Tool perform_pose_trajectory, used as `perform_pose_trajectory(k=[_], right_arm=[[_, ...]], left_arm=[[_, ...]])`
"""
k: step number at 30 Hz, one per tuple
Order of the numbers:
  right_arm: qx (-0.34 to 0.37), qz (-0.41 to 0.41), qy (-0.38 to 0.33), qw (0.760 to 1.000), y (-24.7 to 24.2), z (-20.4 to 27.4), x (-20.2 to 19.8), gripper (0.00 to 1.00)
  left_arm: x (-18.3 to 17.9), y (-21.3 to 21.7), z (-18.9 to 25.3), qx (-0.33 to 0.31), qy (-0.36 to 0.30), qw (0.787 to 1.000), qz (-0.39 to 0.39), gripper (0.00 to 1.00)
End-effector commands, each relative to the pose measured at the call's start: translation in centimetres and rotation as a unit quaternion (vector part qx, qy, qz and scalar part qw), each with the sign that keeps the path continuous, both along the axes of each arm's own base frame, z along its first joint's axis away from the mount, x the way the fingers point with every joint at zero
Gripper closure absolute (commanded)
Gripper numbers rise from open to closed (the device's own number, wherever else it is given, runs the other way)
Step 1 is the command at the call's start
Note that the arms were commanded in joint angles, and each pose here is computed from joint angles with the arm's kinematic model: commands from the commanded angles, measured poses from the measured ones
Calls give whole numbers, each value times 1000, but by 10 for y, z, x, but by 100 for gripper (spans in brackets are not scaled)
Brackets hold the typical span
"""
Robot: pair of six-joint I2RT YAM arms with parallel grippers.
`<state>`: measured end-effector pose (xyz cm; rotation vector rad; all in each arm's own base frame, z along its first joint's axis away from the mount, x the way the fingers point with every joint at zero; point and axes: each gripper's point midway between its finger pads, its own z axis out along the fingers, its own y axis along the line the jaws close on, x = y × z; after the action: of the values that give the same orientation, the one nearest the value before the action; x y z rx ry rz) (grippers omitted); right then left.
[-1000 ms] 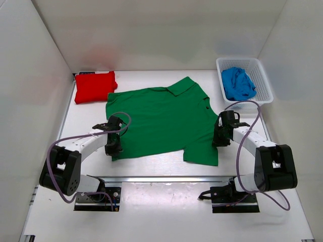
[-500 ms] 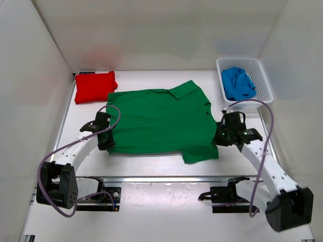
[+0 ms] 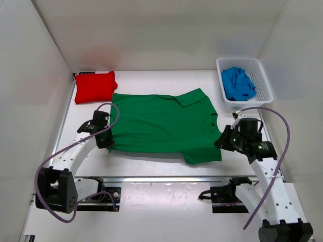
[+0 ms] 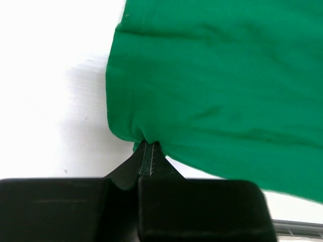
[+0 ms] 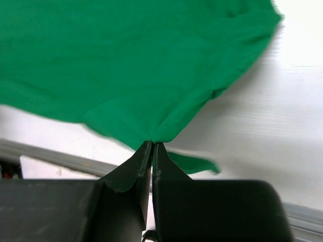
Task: Fold and stack the t-shirts
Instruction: Grap the side of the flattened tshirt closest away from the robot with both arms, then fold the flattened tshirt in 1/3 of the way
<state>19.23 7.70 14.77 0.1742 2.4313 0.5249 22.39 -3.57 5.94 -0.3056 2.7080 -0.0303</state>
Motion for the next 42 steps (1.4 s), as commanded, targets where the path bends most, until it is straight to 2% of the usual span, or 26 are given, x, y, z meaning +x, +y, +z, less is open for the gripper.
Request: perform_pose_trajectory(k=[1,5,11,15,26,29,38,42], right_arm=[[37,59,-10,997,27,-2,8,100],[35,64,-3,997,36,-6,26,100],[41,42,4,998,23,-12,56,100],[43,30,14,999,11,-14,78,100],[43,8,20,999,-12,-19,143,100],[47,9,20,999,-14,-22,156,100],[53,18,32,998,-12,-33,181,100],[40,19,40,998,-14,-37,194,100]], left_arm=[[22,0,21,-3,-34,999,-5,100],[37,1,27,-6,-42,999,-3,100],[71,-4,41,-21,-55,998,4,100],[87,-5,31,-28,-31,999,3,100],[110,-8,3,-39,10,999,3,100],[122,-6,9,-39,0,999,7,100],[134,-5,-6,-30,24,999,3,99],[139,-6,-16,-31,37,999,6,94]])
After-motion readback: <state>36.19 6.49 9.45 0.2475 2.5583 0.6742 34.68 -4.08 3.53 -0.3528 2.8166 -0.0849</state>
